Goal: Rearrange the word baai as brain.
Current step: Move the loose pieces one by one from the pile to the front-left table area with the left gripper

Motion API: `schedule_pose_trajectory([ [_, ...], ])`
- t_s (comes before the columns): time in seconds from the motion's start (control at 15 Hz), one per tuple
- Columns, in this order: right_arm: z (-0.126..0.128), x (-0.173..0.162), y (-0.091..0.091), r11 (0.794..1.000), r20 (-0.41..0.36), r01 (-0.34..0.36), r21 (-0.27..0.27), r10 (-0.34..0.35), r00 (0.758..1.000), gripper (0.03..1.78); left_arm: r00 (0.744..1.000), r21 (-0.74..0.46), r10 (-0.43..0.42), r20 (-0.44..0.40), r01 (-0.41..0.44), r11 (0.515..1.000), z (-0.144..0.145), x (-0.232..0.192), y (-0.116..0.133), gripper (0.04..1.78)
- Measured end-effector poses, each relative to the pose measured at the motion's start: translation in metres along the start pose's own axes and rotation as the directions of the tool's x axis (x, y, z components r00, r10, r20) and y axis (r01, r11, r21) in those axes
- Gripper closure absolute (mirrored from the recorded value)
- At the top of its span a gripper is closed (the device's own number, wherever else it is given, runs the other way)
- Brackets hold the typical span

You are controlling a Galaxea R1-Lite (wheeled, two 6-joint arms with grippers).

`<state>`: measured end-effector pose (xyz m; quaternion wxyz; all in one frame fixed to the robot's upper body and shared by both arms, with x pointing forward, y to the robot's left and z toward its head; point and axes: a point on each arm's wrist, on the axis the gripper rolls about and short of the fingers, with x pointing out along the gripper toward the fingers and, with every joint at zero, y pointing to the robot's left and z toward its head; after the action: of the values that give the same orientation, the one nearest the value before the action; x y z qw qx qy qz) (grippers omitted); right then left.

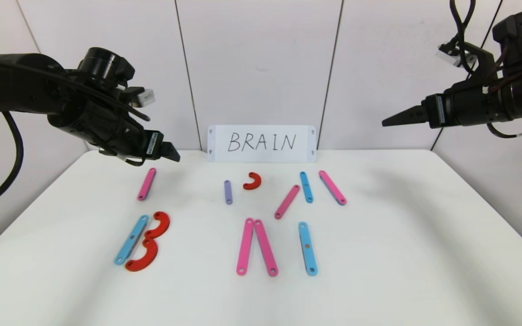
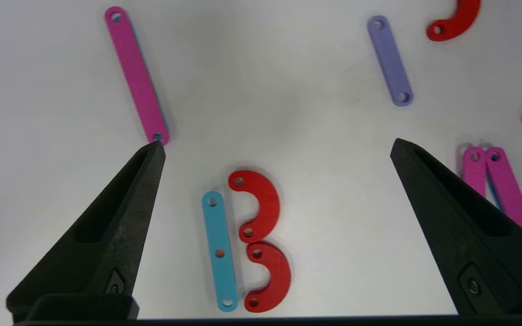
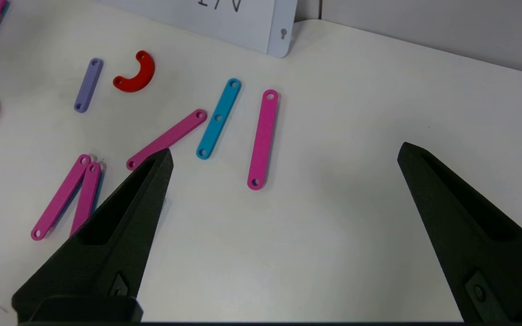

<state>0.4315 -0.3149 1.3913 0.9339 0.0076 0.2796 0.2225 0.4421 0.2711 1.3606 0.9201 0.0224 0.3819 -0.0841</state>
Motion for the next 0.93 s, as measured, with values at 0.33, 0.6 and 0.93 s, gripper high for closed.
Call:
schedule_pose_trajectory([
  [0.33, -0.001, 0.004, -0.001, 1.0, -0.007, -0.001, 0.002, 0.001, 1.0, 0.07, 0.996, -0.074, 0.086, 0.002, -0.085, 0.994, 0.003, 0.031, 0.04, 0.08],
  [0.6, -0.003, 0.008, 0.0, 1.0, -0.019, -0.003, 0.001, 0.003, 1.0, 0.07, 0.991, -0.123, 0.129, -0.033, -0.133, 0.984, 0.001, 0.061, 0.07, 0.08],
  [0.93, -0.004, 0.011, 0.0, 1.0, -0.026, -0.006, 0.0, 0.006, 1.0, 0.07, 0.982, -0.156, 0.149, -0.112, -0.165, 0.974, -0.009, 0.104, 0.095, 0.08],
])
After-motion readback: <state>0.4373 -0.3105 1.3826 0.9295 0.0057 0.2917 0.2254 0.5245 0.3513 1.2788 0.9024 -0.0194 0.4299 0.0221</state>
